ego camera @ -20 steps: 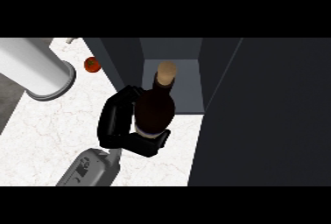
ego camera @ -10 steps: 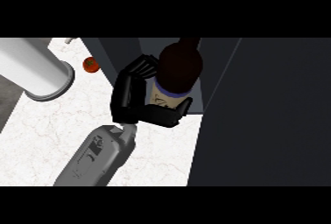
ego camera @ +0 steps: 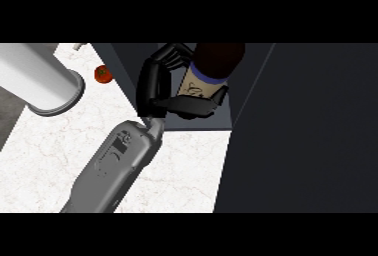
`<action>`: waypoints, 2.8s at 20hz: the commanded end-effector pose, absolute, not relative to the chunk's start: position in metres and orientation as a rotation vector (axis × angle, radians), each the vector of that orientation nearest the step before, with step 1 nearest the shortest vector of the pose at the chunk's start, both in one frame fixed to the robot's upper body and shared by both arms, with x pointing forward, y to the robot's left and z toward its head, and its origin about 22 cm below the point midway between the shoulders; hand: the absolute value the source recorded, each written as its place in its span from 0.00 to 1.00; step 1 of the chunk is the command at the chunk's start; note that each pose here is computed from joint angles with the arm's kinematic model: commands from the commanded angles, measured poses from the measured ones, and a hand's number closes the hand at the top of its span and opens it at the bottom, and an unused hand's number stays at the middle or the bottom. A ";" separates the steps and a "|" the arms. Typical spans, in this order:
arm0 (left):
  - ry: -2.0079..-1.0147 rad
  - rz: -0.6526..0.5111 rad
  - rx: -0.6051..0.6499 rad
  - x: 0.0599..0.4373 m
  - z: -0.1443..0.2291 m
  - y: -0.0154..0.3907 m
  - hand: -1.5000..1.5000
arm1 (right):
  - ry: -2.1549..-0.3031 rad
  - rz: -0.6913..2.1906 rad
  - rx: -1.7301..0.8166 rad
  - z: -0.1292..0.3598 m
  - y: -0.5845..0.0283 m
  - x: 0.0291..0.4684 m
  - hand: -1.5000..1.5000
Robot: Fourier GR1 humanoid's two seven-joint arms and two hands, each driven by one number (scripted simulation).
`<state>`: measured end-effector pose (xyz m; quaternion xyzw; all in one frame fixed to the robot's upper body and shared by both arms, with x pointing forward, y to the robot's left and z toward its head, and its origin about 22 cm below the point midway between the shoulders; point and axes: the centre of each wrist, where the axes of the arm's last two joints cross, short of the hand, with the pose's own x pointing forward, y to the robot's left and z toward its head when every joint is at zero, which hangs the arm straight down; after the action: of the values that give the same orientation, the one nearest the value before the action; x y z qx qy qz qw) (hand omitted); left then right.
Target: Pick up the wine, place it into the cabinet and close the cabinet
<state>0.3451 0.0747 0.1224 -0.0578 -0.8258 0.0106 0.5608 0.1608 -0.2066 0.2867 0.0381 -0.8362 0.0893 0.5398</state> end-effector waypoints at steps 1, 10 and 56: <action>-1.982 -0.054 -0.075 0.354 0.113 0.071 1.00 | -1.988 0.252 0.180 0.294 -0.214 0.143 0.00; -1.955 -0.063 -0.028 0.373 0.082 0.084 1.00 | -1.979 0.253 0.187 0.290 -0.207 0.134 0.00; -1.852 0.068 0.149 0.414 0.001 0.108 1.00 | -1.980 0.275 0.231 0.292 -0.206 0.162 0.00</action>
<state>0.4132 0.1058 0.0039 0.0541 -0.8016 0.0201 0.5951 0.1726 -0.2026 0.2886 0.0699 -0.8349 0.1078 0.5352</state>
